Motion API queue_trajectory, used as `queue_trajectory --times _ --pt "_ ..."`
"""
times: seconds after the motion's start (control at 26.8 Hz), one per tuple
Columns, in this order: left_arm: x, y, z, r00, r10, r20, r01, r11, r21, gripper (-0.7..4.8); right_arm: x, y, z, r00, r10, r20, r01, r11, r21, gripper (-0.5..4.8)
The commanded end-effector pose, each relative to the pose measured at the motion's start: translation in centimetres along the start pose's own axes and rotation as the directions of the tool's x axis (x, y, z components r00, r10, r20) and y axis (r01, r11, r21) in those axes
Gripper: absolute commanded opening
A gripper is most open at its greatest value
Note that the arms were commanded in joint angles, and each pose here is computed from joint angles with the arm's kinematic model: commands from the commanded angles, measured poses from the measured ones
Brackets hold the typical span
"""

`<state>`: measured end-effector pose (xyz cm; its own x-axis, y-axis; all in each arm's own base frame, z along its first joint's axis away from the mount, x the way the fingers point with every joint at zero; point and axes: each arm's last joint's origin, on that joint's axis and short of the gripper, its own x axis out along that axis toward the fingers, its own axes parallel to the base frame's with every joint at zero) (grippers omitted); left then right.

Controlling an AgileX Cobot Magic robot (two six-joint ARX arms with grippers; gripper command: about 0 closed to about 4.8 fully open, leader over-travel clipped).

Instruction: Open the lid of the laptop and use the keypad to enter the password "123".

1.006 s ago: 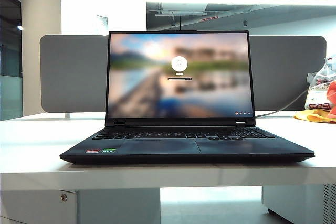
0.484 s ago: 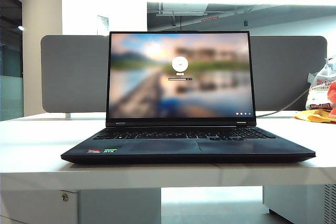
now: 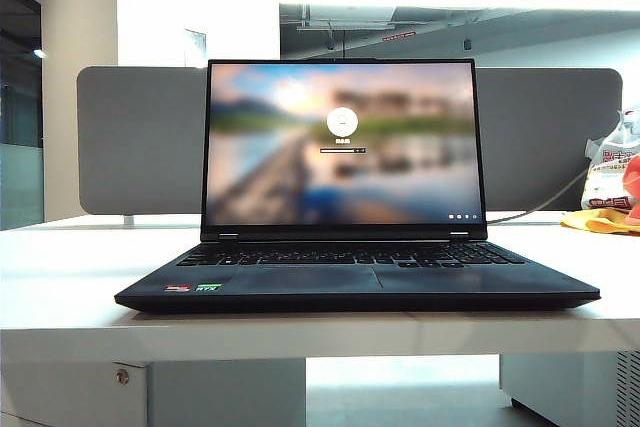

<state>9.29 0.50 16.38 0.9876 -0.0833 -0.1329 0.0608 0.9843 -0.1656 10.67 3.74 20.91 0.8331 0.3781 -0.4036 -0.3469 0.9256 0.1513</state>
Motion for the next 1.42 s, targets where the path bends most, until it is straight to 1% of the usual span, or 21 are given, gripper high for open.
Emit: queue_trajectory --times 0.04,0.15,0.34,0.41,0.52,0.6,0.71,0.86,1.42 --pt "0.47 -0.02 -0.46 0.997 -0.031 0.064 0.03 1.0 0.008 -0.05 -0.02 0.03 0.14 1.0 0.003 0.011 -0.003 1.0 0.003 -0.05" --pt "0.5 -0.08 -0.62 0.999 -0.002 0.05 0.001 1.0 0.026 -0.05 -0.02 0.02 0.15 1.0 0.003 0.012 -0.003 1.0 0.003 -0.05" --pt "0.51 0.01 -0.62 0.991 0.114 0.066 -0.115 0.993 0.023 -0.05 -0.02 0.02 0.13 1.0 0.002 0.011 -0.002 1.0 0.003 -0.05" --pt "0.51 0.06 -0.61 0.989 0.133 0.069 -0.136 0.99 0.04 -0.05 -0.02 0.02 0.13 1.0 0.002 0.011 -0.003 1.0 0.004 -0.05" --pt "0.51 0.06 -0.63 0.989 0.134 0.068 -0.141 0.983 0.12 -0.05 -0.02 0.02 0.13 1.0 0.002 0.011 -0.002 1.0 0.004 -0.05" --pt "0.5 0.06 -0.6 0.989 0.133 0.071 -0.142 0.98 0.14 -0.05 -0.02 0.02 0.13 1.0 0.002 0.011 -0.003 1.0 0.004 -0.05" --pt "0.5 0.06 -0.6 0.989 0.133 0.07 -0.141 0.981 0.134 -0.05 -0.02 0.02 0.13 1.0 0.002 0.011 -0.003 1.0 0.004 -0.05" --pt "0.52 -0.04 -0.67 0.992 0.106 0.061 -0.114 0.984 0.136 -0.05 -0.02 0.02 0.13 1.0 0.002 0.011 -0.002 1.0 0.003 -0.05" --pt "0.52 -0.03 -0.69 0.992 0.107 0.059 -0.114 0.984 0.136 -0.05 -0.01 0.02 0.13 1.0 0.002 0.011 -0.002 1.0 0.004 -0.05"
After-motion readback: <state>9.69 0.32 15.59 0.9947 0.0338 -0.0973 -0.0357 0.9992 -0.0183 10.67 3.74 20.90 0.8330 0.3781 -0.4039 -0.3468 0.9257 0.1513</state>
